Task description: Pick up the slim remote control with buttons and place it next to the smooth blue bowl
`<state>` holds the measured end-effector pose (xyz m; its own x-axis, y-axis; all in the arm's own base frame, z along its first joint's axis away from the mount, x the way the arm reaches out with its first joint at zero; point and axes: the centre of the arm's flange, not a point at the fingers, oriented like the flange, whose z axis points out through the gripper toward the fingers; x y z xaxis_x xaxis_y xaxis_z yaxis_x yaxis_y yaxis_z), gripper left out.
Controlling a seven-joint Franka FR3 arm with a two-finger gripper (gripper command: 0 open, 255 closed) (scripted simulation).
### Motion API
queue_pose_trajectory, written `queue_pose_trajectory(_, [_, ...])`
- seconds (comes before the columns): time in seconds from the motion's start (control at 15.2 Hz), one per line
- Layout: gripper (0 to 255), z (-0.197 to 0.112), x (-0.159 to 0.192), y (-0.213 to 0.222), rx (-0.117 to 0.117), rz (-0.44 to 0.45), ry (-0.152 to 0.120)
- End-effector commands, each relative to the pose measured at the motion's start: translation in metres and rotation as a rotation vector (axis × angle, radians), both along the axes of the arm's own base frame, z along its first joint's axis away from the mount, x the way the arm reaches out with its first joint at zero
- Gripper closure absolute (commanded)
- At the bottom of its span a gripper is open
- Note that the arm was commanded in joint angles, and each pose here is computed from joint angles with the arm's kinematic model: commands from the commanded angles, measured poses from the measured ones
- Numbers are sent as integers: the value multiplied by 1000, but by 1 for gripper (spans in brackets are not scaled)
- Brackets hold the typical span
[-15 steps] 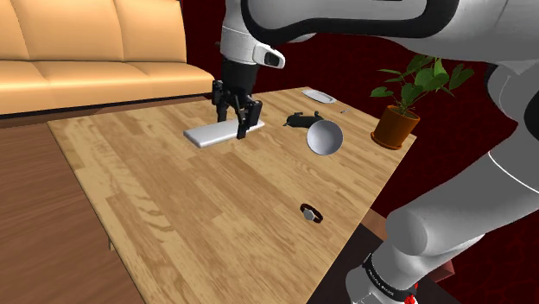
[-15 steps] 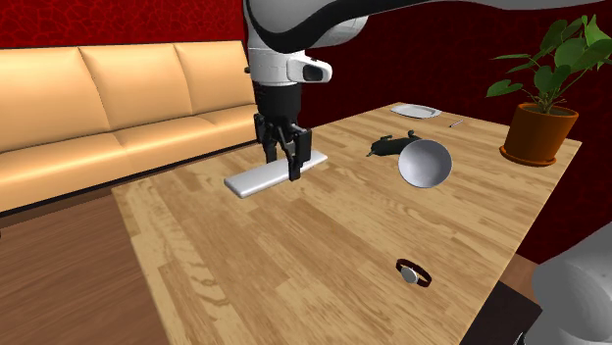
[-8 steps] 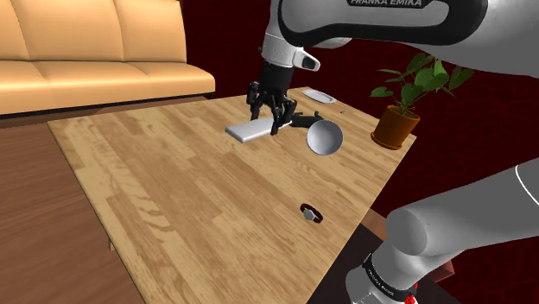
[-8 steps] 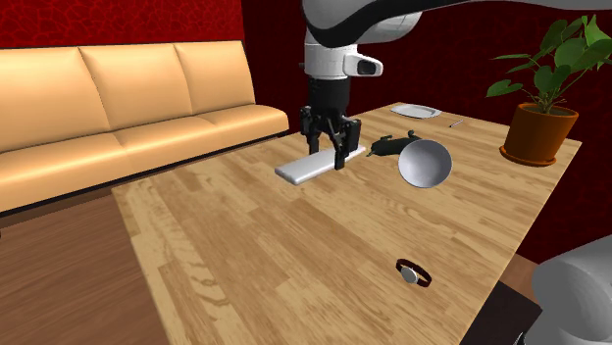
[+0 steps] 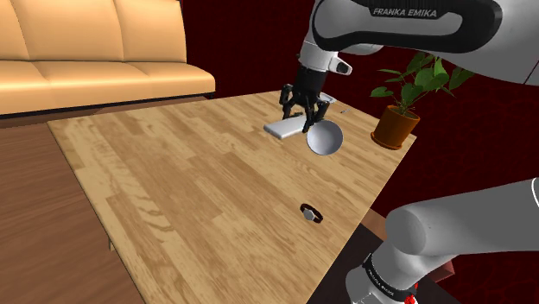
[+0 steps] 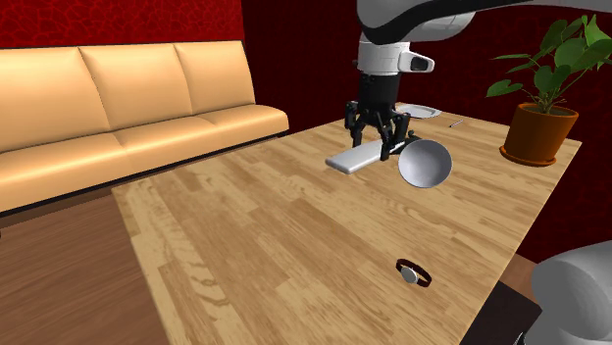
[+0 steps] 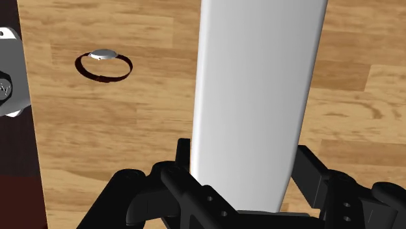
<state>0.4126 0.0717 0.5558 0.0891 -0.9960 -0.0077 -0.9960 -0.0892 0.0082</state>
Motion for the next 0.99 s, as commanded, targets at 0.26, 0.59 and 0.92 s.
queue_pose_trajectory(0.26, [255, -1, -17, -75, 0, 2, 0])
queue_pose_trajectory(0.59, [255, -1, -33, -139, 0, 2, 0])
queue_pose_trajectory(0.92, [255, 0, -47, -198, 0, 2, 0])
